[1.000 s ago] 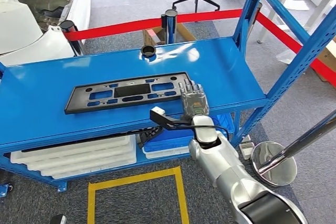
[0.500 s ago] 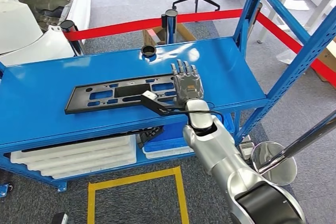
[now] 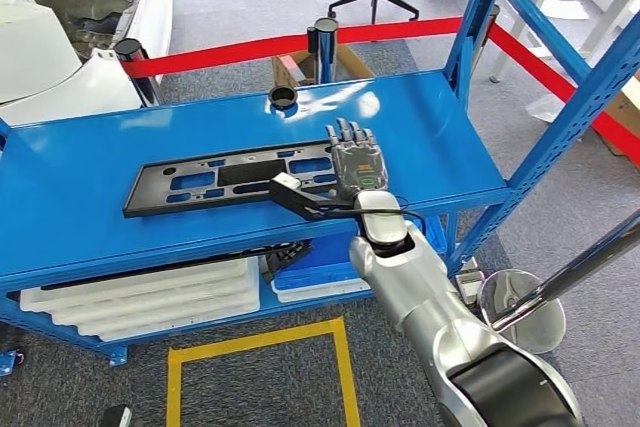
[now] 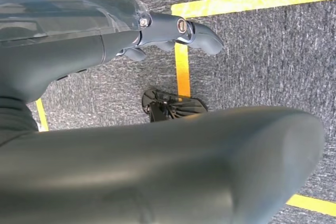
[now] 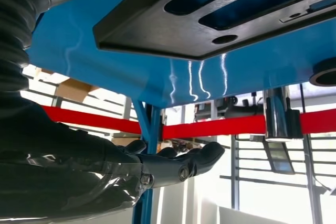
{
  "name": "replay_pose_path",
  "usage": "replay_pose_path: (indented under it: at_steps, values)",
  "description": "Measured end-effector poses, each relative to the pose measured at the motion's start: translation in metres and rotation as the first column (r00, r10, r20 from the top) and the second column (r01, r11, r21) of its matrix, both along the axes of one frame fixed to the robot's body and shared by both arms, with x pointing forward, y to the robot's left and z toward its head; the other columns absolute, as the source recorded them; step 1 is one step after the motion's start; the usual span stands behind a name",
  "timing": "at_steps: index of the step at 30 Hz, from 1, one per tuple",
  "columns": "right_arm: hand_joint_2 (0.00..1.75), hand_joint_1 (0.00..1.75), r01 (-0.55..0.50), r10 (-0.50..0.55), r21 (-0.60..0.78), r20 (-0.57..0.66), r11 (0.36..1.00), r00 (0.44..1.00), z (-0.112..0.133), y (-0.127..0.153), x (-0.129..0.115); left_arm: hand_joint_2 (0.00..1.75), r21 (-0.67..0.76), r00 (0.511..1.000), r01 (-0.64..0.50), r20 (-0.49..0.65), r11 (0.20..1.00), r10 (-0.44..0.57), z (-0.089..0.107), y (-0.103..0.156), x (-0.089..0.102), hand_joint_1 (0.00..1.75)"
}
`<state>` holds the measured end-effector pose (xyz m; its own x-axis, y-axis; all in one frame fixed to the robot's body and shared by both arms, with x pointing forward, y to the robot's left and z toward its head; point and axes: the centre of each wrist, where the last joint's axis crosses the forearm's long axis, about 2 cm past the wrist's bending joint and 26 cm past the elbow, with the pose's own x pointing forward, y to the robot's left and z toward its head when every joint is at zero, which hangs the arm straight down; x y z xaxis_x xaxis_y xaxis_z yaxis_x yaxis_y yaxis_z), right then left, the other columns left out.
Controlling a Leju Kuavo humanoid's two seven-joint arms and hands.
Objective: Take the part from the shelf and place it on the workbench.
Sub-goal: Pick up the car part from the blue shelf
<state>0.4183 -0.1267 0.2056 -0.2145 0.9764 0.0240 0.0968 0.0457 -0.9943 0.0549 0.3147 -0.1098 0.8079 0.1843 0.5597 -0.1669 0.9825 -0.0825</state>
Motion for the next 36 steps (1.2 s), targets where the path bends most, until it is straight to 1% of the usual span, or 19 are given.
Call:
replay_pose_path:
  at_steps: [8, 16, 26, 36]
  values:
    - [1.75, 0.00, -0.002, 0.002, 0.020, -0.029, 1.000, 1.000, 0.000, 0.003, 0.001, 0.00, 0.003, 1.000, 0.000, 0.000, 1.000, 0.000, 0.000, 0.000, 0.000, 0.00]
    - [1.75, 0.00, 0.038, -0.039, -0.025, -0.061, 0.999, 0.997, -0.006, 0.000, 0.005, 0.00, -0.004, 1.000, 0.007, 0.002, 1.000, -0.007, 0.000, -0.003, 0.003, 0.00]
    - [1.75, 0.00, 0.098, -0.110, -0.093, -0.136, 0.991, 0.985, -0.023, -0.019, 0.010, 0.00, -0.012, 1.000, 0.016, -0.002, 1.000, -0.016, 0.001, -0.007, 0.005, 0.00]
    - [1.75, 0.00, 0.153, -0.175, -0.171, -0.126, 0.973, 0.976, -0.037, -0.039, 0.011, 0.00, -0.011, 1.000, 0.027, 0.002, 1.000, -0.027, 0.001, -0.012, 0.007, 0.00]
